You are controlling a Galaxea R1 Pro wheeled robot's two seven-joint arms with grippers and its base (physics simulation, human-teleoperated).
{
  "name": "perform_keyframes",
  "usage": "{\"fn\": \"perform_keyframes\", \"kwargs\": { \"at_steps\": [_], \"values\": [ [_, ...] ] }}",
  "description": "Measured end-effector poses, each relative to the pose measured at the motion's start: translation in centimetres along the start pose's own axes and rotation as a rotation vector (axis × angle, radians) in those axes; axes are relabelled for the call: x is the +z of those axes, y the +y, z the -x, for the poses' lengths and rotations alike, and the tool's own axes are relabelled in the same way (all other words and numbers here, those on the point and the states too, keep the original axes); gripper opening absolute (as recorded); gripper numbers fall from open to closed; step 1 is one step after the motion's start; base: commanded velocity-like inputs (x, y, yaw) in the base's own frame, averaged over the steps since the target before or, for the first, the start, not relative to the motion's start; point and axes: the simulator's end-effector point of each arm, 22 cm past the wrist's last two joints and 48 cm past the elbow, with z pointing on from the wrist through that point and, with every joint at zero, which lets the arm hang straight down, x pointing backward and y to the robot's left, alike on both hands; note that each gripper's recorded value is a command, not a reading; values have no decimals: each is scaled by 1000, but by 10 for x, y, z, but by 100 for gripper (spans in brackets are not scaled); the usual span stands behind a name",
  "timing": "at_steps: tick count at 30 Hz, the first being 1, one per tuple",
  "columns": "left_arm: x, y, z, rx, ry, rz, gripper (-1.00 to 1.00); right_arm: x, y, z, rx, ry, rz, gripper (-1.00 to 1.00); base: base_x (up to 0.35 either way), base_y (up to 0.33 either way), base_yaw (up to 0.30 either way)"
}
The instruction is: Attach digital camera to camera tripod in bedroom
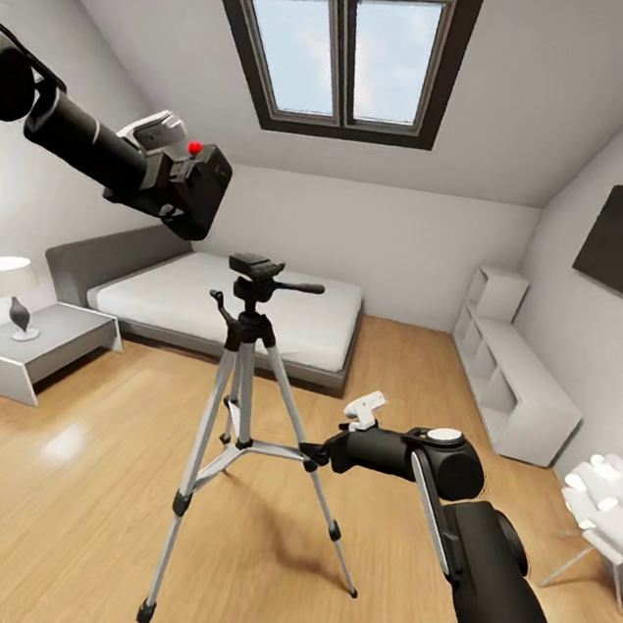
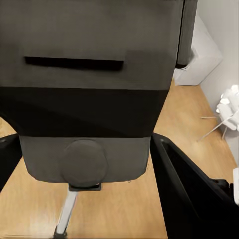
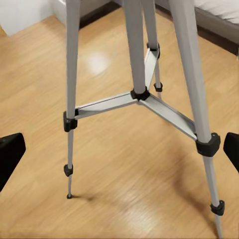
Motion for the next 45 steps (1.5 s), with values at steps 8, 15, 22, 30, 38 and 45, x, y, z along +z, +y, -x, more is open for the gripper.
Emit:
{"fn": "perform_keyframes", "kwargs": {
  "at_steps": [8,15,22,30,38,45],
  "values": [
    [0,6,1,-4,-2,17,-100,1,1,-2,-1,3,7,100,0,-292,295],
    [-10,0,10,-4,-35,-4,-100,2,1,-2,-7,6,6,100,0,-332,290],
    [-16,-4,16,-4,-53,-17,-100,3,1,-3,-10,6,5,100,0,-341,274],
    [-19,-8,18,3,-62,-23,-100,3,1,-3,-10,6,4,100,0,-344,275],
    [-27,0,17,-6,-80,-23,-100,2,-1,-3,-6,5,2,100,0,-231,292],
    [-19,58,-31,-96,-41,33,-100,2,-1,-2,-4,4,1,100,0,-43,294]
  ]
}}
